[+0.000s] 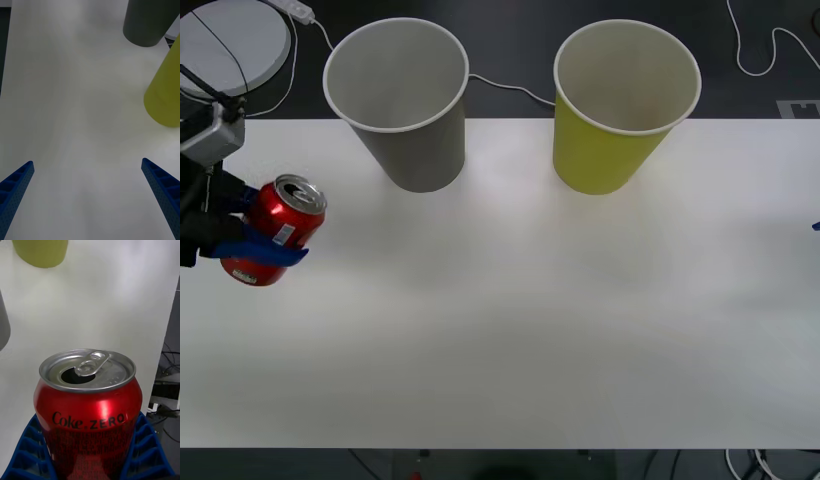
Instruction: Put the can into the green bin and the plastic bottle into the gray bin
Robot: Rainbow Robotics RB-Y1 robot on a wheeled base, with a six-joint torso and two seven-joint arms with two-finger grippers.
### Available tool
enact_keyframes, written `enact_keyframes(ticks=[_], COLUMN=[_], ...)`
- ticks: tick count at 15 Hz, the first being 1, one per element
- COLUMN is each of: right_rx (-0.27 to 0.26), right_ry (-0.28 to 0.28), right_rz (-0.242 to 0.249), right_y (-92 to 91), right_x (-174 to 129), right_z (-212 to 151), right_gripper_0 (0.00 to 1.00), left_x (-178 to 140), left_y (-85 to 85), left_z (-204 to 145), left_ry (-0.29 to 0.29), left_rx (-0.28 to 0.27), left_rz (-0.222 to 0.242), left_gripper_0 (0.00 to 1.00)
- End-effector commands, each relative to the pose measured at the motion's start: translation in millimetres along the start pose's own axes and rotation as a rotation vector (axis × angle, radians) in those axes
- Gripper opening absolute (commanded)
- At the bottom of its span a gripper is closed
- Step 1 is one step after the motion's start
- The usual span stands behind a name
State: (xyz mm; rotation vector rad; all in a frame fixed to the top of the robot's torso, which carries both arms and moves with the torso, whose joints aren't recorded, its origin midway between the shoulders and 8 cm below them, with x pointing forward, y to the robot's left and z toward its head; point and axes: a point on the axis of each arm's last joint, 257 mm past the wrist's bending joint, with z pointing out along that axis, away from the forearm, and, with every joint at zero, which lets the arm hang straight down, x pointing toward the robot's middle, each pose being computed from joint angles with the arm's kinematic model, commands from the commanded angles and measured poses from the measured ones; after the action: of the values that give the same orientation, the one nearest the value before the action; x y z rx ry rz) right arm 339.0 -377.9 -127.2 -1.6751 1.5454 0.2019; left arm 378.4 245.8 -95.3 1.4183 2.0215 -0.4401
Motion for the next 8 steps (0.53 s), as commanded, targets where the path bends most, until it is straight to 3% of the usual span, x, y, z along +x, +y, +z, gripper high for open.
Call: enact_keyframes(ticks=[1,5,8], right_rx=[0.0,0.0,0.0], right_ry=[0.0,0.0,0.0], right_rz=[0.0,0.0,0.0], right_y=[0.0,0.0,0.0], right_x=[0,0,0], right_z=[0,0,0], right_gripper_0=[1.0,1.0,1.0], left_x=[-26,-69,-113], left_y=[2.2,-0.1,-5.7], left_z=[-5,-4,0], left_ry=[0.005,0.066,0.081], left_rx=[-0.048,-0.069,-0.071], left_rz=[-0.038,0.013,0.053], left_gripper_0=[0.03,0.03,0.03])
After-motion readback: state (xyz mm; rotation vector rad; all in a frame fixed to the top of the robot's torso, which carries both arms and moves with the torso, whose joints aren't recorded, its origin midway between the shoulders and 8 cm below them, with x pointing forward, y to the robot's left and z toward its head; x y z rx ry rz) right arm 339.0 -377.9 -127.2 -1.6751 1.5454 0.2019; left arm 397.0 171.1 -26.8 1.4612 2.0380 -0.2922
